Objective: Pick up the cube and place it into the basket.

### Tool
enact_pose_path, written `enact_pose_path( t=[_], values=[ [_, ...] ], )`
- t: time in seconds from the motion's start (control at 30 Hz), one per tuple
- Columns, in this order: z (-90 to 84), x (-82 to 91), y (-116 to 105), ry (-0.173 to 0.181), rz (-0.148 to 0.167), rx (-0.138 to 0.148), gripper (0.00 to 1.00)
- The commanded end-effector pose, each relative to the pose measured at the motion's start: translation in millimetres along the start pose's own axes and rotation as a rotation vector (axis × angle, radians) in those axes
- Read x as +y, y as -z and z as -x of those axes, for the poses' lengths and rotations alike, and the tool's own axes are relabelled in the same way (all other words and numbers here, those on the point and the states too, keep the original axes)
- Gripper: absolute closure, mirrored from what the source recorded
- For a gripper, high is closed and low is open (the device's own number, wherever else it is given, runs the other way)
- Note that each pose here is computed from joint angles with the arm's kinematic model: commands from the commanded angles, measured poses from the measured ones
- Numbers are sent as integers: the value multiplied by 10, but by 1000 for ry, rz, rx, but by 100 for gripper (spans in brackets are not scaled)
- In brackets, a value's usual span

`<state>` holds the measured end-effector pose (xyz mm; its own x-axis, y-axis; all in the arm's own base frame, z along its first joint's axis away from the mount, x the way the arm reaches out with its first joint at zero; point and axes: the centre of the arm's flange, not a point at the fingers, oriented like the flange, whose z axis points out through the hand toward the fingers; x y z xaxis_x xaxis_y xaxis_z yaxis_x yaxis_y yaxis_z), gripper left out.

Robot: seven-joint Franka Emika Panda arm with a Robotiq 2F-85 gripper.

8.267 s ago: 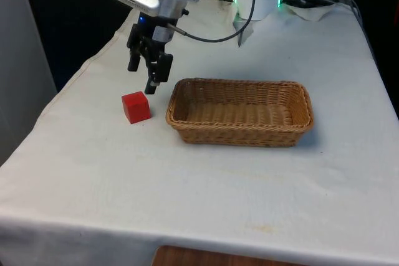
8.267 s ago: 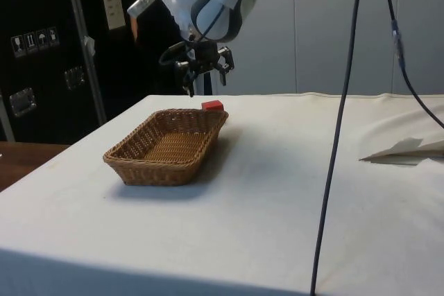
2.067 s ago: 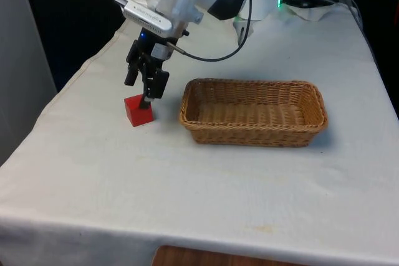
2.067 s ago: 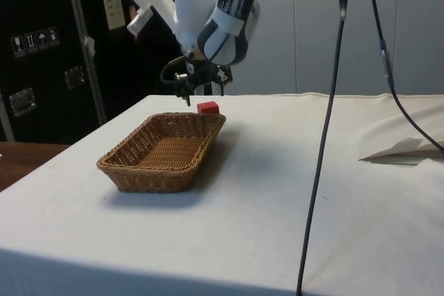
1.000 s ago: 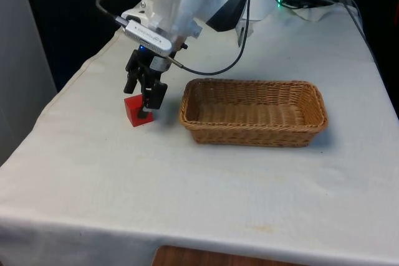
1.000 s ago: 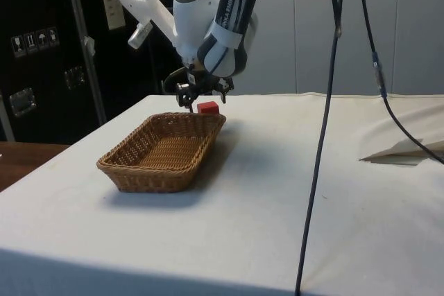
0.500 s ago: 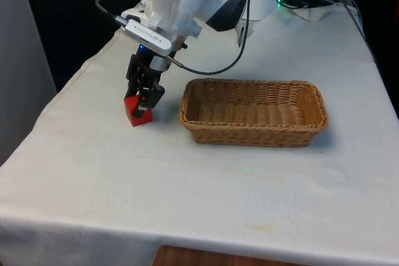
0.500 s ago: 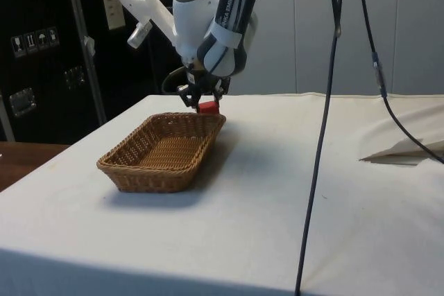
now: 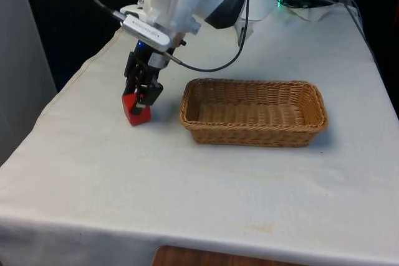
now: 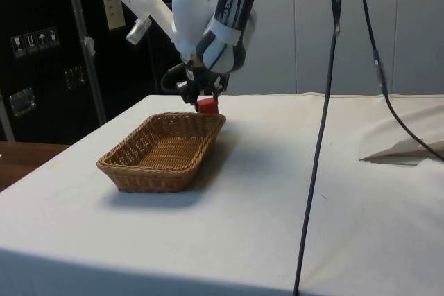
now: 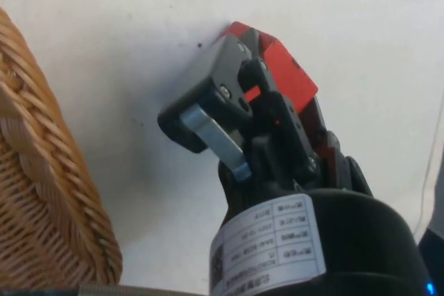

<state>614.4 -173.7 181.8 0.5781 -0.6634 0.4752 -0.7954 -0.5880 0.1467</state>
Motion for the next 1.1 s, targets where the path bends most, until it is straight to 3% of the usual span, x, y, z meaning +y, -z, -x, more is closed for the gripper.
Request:
enact_pose_path(
  t=[0.0, 1.07],
  values=[
    [-46, 14, 89, 2, 6, 1, 96],
    [-356, -16, 742, 21, -6, -4, 96]
  ],
)
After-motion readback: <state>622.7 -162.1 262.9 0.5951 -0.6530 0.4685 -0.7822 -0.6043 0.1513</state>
